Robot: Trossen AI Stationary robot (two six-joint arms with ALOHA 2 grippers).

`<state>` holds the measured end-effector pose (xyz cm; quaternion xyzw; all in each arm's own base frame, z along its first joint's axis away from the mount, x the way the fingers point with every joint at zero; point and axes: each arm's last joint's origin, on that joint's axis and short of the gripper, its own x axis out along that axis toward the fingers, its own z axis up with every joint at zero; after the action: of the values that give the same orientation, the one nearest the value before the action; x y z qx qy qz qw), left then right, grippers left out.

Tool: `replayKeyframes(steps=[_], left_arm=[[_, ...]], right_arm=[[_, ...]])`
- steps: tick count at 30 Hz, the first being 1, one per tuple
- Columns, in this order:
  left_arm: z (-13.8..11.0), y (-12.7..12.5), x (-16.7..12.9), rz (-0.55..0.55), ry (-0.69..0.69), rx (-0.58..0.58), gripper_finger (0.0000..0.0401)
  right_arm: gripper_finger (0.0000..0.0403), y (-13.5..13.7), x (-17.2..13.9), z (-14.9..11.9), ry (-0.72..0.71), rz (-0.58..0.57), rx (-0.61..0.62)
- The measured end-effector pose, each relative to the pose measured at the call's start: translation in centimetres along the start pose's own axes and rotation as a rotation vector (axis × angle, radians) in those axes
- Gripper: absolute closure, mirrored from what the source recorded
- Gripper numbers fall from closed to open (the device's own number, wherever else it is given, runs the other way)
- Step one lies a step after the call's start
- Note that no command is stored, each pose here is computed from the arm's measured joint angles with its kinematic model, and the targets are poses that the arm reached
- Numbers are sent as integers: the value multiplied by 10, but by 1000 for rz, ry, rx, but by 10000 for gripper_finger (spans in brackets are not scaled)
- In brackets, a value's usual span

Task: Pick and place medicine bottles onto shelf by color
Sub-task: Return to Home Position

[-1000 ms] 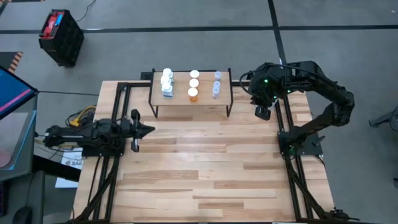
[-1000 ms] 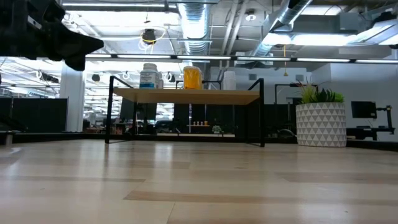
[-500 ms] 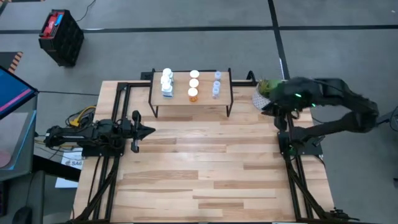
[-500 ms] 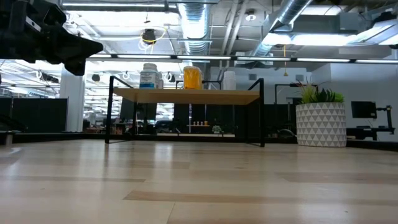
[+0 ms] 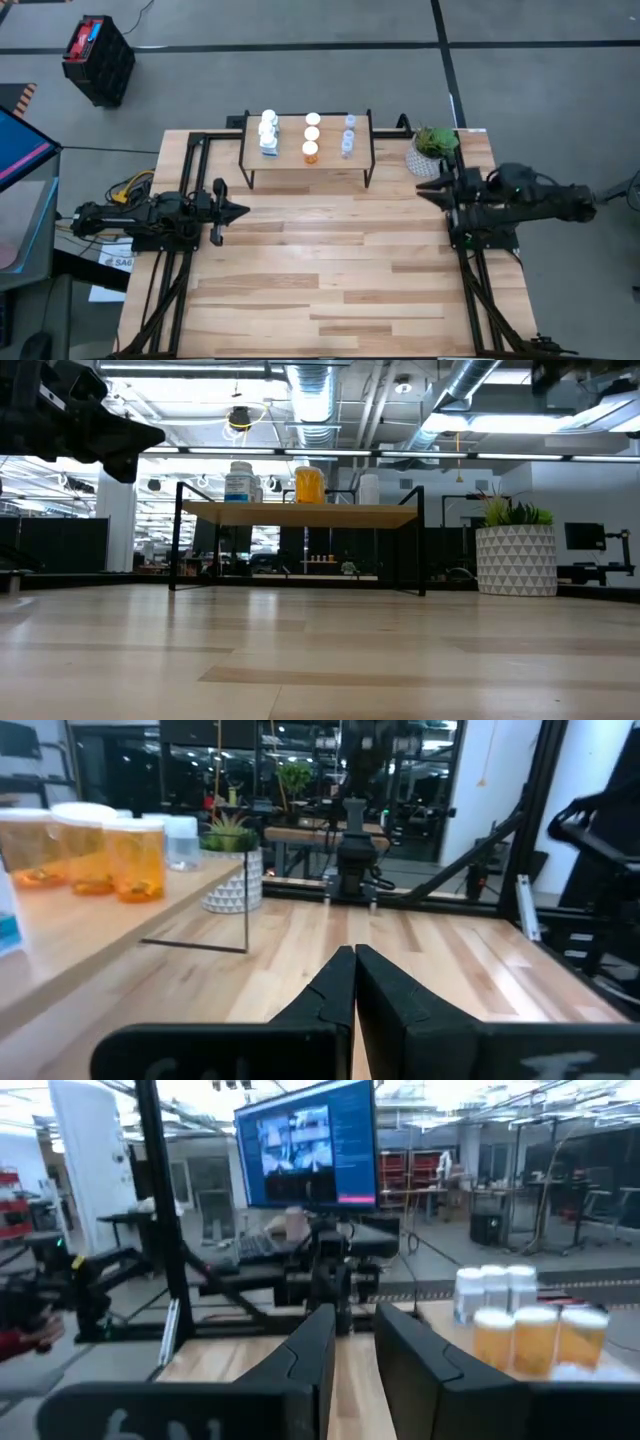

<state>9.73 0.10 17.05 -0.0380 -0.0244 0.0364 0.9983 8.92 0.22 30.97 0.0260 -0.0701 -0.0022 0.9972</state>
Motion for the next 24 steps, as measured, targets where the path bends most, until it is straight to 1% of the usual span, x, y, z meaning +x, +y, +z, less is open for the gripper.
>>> replayKeyframes(steps=[3,5,11,16,19,22,24], left_arm=[[-1,0,0,-18,6,-30,401],[-1,-1,0,-29,10,-33,401],[-1,-1,0,-32,11,-41,401],[-1,-1,0,-32,11,-44,401],[-1,-1,0,-32,12,-44,401],[-1,-1,0,-32,12,-44,401],[-1,-1,0,-32,11,-44,401]], right_arm=[[305,-1,-8,-34,12,11,5],[305,-2,-11,-54,5,16,28],[305,-3,-18,-90,-39,28,16],[305,-3,-14,-108,-36,25,-20],[305,-4,-12,-122,-11,24,-25],[305,-4,-11,-129,-9,22,-27],[305,-5,-11,-133,32,17,-30]])
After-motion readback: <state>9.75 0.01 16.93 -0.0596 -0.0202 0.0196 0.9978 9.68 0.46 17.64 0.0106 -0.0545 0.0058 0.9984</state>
